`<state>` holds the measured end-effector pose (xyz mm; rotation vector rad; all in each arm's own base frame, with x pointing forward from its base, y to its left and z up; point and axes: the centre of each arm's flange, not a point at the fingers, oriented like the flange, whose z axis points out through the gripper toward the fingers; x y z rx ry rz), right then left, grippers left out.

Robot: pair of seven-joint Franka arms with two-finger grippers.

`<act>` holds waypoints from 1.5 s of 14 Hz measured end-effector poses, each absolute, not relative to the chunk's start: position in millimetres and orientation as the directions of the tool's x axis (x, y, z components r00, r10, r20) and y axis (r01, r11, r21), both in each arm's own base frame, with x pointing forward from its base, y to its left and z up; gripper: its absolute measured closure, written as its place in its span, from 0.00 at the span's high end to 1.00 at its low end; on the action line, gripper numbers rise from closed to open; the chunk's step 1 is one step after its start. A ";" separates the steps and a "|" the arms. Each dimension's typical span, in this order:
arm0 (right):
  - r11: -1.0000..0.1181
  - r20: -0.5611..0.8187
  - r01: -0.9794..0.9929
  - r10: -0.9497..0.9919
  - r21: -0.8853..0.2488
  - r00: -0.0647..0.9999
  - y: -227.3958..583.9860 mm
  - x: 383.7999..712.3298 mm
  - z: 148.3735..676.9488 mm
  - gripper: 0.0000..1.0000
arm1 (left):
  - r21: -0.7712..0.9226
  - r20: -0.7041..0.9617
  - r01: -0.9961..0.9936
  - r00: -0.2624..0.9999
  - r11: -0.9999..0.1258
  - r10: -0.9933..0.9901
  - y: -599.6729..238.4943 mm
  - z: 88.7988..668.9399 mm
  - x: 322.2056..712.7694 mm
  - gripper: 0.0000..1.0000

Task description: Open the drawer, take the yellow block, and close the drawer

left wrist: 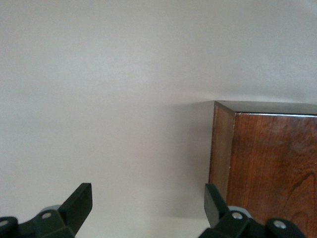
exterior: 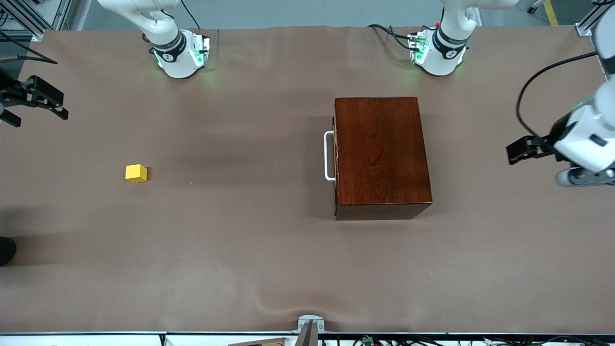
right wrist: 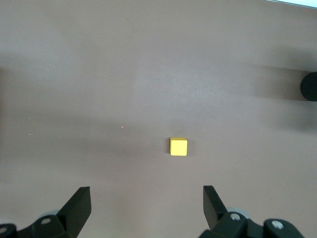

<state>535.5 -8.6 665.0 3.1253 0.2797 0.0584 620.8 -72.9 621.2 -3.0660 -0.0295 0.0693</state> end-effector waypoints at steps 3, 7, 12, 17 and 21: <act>-0.987 0.031 0.163 0.163 0.005 0.986 -8.7 534.8 664.5 1.00 | -0.072 -0.039 0.008 0.999 -0.997 0.011 -74.6 627.9 616.7 1.00; -0.994 0.010 0.110 0.110 0.001 0.994 -8.5 532.6 662.6 1.00 | -0.069 -0.032 0.008 0.999 -0.998 0.011 -70.9 639.1 609.7 1.00; -0.994 0.009 0.107 0.107 0.000 0.994 -8.6 532.4 662.5 1.00 | -0.021 -0.060 0.031 0.998 -0.999 0.032 -34.7 638.4 589.9 1.00; -0.995 0.008 0.103 0.103 0.000 0.995 -9.5 532.4 662.4 1.00 | -0.020 -0.035 -0.002 0.999 -1.000 -0.002 -49.7 638.7 546.6 1.00; -0.995 0.009 0.099 0.099 0.000 0.995 -9.9 532.4 662.9 1.00 | -0.023 -0.024 -0.007 1.000 -1.000 -0.007 -52.1 647.2 531.3 1.00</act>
